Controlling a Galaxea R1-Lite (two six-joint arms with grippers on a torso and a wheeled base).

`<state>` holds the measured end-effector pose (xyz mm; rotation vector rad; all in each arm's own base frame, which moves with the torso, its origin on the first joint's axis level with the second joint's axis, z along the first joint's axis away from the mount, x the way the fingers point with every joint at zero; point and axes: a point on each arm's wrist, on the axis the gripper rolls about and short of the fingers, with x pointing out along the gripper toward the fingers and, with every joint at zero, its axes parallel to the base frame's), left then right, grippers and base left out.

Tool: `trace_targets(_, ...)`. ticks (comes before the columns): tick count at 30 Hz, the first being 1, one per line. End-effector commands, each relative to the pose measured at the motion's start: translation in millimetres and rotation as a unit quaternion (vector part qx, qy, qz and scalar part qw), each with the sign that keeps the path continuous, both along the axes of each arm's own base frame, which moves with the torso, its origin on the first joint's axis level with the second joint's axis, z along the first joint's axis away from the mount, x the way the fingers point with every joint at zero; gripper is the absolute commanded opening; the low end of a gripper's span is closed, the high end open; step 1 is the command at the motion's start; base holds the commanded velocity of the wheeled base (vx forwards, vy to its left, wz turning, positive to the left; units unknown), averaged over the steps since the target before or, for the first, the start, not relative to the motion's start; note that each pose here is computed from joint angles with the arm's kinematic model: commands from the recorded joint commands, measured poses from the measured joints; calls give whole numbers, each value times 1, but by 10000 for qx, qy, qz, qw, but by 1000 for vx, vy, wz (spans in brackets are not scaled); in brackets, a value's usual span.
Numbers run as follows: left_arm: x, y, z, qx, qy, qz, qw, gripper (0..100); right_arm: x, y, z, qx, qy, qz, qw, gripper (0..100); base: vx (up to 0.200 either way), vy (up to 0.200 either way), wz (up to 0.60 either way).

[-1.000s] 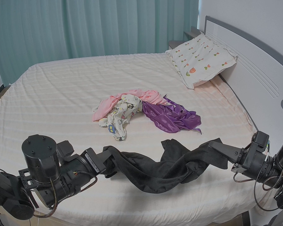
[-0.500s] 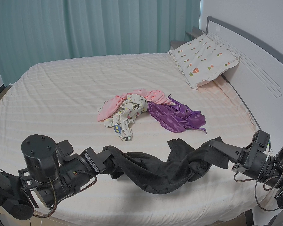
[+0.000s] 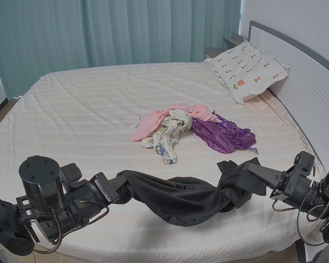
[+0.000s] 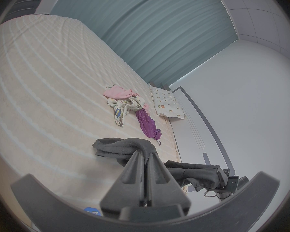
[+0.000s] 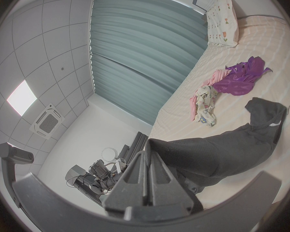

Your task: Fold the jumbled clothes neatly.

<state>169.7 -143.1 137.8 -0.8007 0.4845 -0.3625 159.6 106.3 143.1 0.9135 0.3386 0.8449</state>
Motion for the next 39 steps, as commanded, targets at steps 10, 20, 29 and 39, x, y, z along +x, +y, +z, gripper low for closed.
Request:
trace_targets(10, -2, 1, 4, -62, -59, -39, 10000, 0, -2, 2, 0, 16, -25, 73, 10000, 0, 0, 200, 0)
trace_targets(20, -2, 0, 2, -33, -15, -45, 10000, 0, -2, 2, 0, 7, -12, 80, 10000, 0, 0, 200, 0)
trace_targets(29, -2, 0, 1, -23, -3, -45, 10000, 0, -2, 2, 0, 7, -12, 80, 10000, 0, 0, 200, 0)
trace_targets(39, -2, 0, 1, -18, 3, -45, 10000, 0, -3, 3, 0, 6, -13, 134, 9999, 0, 0, 200, 0)
